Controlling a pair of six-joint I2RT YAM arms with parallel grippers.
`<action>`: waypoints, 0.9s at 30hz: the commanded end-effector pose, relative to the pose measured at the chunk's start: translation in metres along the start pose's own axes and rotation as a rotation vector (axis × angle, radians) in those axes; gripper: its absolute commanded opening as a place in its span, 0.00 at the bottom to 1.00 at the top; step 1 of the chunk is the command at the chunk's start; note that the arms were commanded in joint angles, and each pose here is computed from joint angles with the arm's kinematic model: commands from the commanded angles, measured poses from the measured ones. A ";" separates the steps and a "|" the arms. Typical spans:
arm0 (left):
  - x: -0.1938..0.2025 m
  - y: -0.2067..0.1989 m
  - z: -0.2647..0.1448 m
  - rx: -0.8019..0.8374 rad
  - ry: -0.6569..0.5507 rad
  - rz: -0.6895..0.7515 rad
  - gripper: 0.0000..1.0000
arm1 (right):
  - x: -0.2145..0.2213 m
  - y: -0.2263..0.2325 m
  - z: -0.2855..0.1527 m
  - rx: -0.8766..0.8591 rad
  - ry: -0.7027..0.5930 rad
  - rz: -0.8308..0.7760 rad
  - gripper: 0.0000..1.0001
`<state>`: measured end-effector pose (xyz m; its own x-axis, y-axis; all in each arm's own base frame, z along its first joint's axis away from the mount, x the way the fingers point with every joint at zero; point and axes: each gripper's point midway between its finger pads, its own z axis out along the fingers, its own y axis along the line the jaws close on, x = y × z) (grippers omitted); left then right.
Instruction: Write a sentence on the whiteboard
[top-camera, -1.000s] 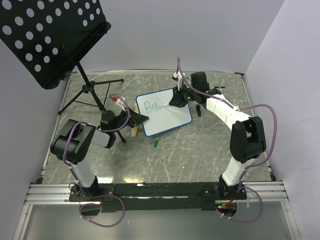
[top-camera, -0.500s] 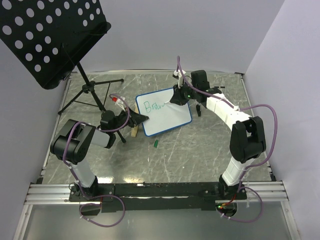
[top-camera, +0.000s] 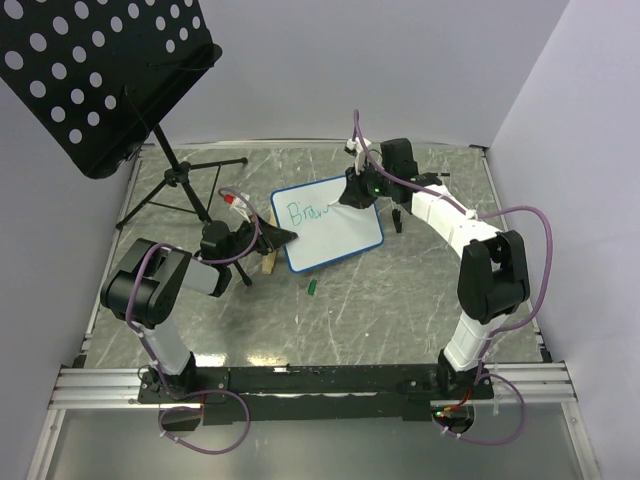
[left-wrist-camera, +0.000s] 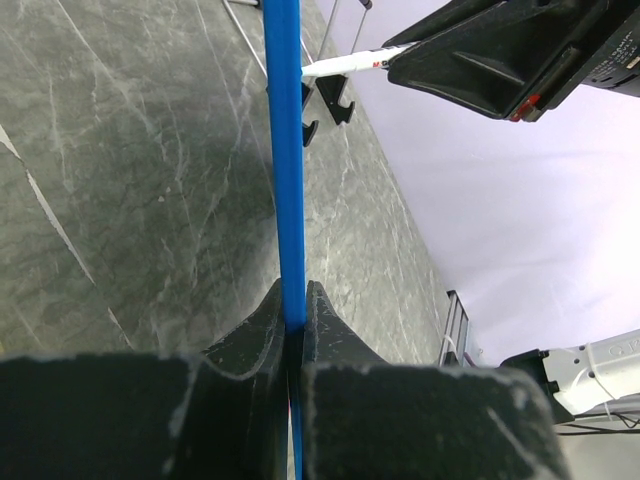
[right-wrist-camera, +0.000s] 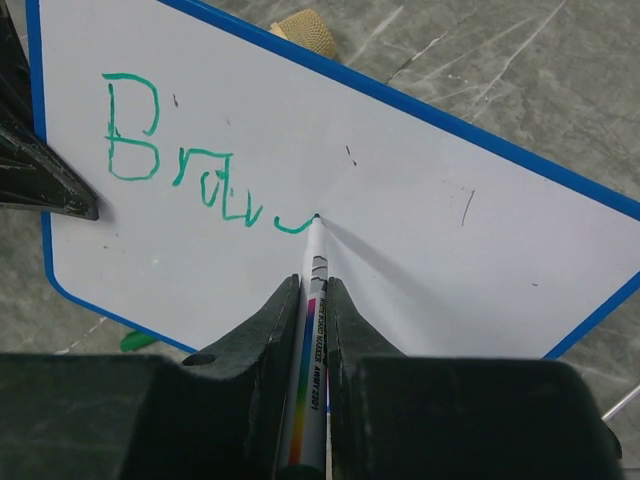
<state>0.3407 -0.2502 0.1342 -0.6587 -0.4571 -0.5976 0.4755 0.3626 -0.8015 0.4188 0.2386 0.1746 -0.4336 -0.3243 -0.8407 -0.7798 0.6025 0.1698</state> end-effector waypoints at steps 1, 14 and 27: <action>-0.029 -0.055 0.002 0.215 -0.095 0.175 0.01 | -0.017 0.004 0.006 -0.021 -0.034 -0.026 0.00; -0.030 -0.055 0.001 0.214 -0.098 0.177 0.01 | -0.015 0.018 0.007 -0.064 -0.028 -0.036 0.00; -0.031 -0.054 0.001 0.205 -0.102 0.181 0.01 | 0.000 0.023 0.004 -0.075 0.010 -0.046 0.00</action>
<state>0.3409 -0.2500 0.1334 -0.6591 -0.4572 -0.5971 0.4743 0.3635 -0.8018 0.4102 0.2500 0.1759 -0.4117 -0.3394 -0.8457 -0.8125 0.5571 0.1719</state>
